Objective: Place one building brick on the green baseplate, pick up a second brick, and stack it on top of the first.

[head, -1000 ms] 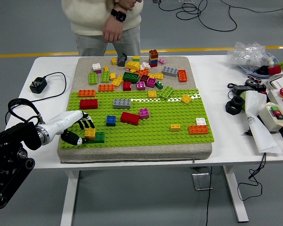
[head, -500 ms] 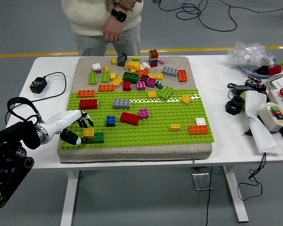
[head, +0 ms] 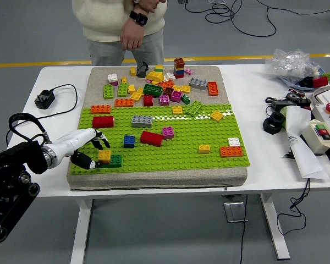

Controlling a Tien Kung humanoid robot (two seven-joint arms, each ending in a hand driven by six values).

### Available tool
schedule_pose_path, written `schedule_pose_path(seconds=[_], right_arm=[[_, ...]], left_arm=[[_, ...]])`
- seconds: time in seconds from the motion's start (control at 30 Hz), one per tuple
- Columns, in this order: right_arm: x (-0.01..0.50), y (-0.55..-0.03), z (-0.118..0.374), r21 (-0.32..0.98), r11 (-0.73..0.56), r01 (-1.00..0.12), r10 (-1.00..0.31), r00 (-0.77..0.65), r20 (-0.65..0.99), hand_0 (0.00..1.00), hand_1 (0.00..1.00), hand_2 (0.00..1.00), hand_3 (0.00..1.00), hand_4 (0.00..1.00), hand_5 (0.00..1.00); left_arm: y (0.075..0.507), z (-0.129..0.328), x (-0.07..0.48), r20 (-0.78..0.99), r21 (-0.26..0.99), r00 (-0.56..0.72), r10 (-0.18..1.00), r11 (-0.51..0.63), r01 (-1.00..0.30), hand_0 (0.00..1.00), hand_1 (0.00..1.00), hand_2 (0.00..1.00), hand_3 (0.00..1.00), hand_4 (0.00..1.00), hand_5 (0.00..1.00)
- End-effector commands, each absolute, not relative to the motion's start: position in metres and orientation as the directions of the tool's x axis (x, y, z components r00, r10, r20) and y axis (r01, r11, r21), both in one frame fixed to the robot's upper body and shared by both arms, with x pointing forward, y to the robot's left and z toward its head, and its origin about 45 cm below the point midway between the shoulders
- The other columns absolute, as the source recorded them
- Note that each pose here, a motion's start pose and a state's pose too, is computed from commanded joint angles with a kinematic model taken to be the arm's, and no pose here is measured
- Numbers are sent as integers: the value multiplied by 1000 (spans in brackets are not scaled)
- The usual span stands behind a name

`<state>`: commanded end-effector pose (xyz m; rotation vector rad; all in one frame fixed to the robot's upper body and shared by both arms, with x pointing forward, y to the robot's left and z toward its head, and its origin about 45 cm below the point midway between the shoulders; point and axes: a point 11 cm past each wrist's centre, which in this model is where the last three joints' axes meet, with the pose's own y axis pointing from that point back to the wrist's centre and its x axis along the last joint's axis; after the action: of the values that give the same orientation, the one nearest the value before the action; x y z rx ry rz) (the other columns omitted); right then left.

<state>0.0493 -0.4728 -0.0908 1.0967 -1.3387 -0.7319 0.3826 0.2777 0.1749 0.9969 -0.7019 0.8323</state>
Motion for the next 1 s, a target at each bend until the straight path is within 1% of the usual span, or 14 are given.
schedule_pose_path(seconds=[0.5, 0.53, 0.7, 0.73, 0.9, 0.93, 1.0], right_arm=[[49, -473, -91, 918, 357, -170, -914, 139, 381, 767, 705, 737, 747, 998, 625], [49, -473, -91, 918, 357, -170, -914, 139, 381, 767, 706, 737, 747, 998, 625], [49, -473, -91, 919, 357, -169, -914, 139, 381, 767, 706, 737, 747, 998, 625], [49, -473, -91, 919, 357, -168, -914, 139, 381, 767, 705, 737, 746, 998, 625], [48, -472, -91, 919, 356, -167, -914, 141, 380, 767, 705, 737, 746, 998, 625], [48, -472, -91, 919, 356, -167, -914, 141, 380, 767, 706, 737, 746, 998, 626], [48, -472, -91, 919, 356, -167, -914, 141, 380, 767, 706, 737, 746, 998, 626]], left_arm=[[278, 175, 383, 816, 433, 510, 272, 299, -851, 815, 694, 605, 657, 860, 103], [277, 176, 383, 816, 432, 510, 273, 299, -851, 822, 701, 617, 677, 877, 110], [277, 179, 384, 818, 424, 505, 277, 304, -853, 822, 701, 617, 677, 877, 110], [277, 181, 384, 819, 420, 503, 278, 306, -854, 827, 710, 645, 709, 901, 126], [277, 192, 384, 832, 397, 481, 276, 308, -865, 827, 710, 645, 709, 901, 126], [277, 192, 384, 833, 396, 479, 276, 307, -865, 865, 733, 726, 696, 953, 168], [279, 198, 384, 842, 385, 467, 271, 305, -871, 865, 733, 726, 696, 953, 168]])
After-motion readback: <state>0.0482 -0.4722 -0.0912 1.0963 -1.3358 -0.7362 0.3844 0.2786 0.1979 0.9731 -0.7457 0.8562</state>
